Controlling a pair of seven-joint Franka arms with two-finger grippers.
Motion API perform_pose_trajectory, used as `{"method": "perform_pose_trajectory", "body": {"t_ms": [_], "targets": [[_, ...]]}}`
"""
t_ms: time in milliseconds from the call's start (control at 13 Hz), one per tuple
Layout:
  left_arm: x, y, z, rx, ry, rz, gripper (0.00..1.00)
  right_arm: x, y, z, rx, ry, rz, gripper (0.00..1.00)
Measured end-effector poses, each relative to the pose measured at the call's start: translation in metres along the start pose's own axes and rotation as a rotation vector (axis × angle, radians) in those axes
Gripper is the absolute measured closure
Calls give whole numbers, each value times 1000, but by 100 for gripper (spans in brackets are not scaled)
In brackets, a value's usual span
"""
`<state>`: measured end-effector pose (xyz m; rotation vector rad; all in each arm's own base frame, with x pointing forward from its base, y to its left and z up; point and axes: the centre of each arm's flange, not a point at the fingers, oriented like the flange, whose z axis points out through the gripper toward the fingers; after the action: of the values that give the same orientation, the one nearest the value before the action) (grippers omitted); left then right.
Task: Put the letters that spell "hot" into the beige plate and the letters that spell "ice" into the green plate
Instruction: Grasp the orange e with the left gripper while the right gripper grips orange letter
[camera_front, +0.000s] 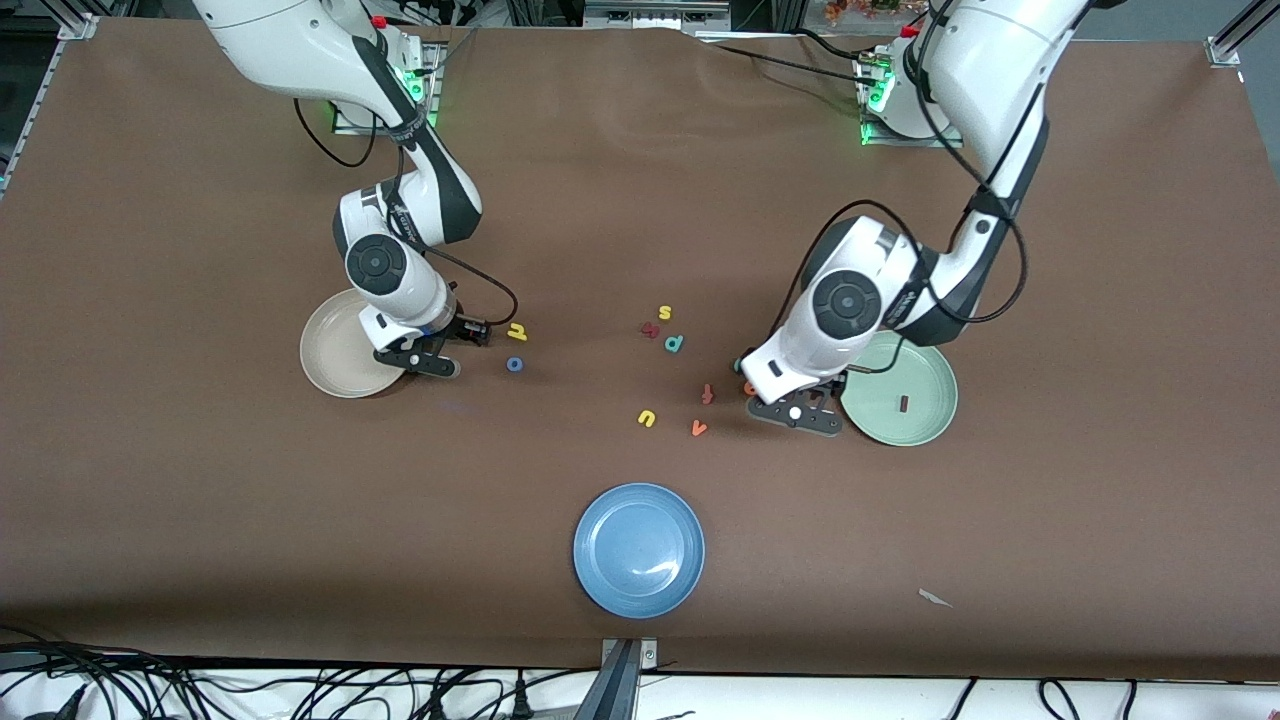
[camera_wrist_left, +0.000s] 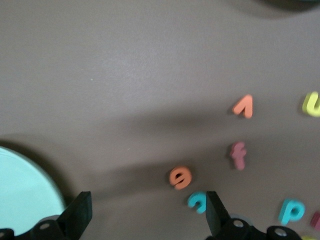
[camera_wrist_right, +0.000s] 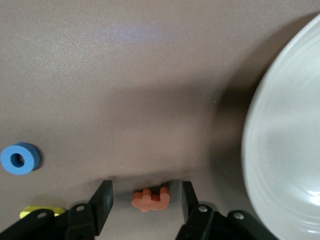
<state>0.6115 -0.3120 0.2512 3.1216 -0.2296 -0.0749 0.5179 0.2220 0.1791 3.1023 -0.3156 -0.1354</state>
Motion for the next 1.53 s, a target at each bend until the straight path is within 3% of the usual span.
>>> {"method": "perform_pose_trajectory", "body": {"t_ms": [230, 383, 460, 613, 690, 843, 1073, 1227, 1380, 1533], "targets": [[8, 12, 38, -3, -30, -179, 0, 0, 0, 6, -1, 0, 0, 37], [5, 20, 58, 3, -51, -276, 0, -1, -2, 5, 5, 6, -4, 51], [3, 25, 63, 7, -56, -318, 0, -1, -2, 5, 5, 6, -4, 51], [-2, 37, 67, 11, -61, -356, 4, -1, -5, 3, 9, 11, -8, 70], [-3, 39, 67, 12, -61, -361, 14, -1, -5, 3, 9, 10, -8, 70], [-2, 35, 68, 16, -62, -367, 37, -1, -6, 2, 11, 13, -9, 80], [3, 20, 74, 20, -70, -346, 39, -1, -6, 2, 12, 14, -9, 84], [4, 12, 77, 21, -76, -335, 39, 0, -6, 2, 11, 14, -8, 99], [-1, 19, 80, 18, -87, -314, 44, 0, -5, 2, 11, 14, -5, 99], [-5, 31, 79, 7, -92, -295, 65, 0, -6, 1, 12, 15, 5, 99]]}}
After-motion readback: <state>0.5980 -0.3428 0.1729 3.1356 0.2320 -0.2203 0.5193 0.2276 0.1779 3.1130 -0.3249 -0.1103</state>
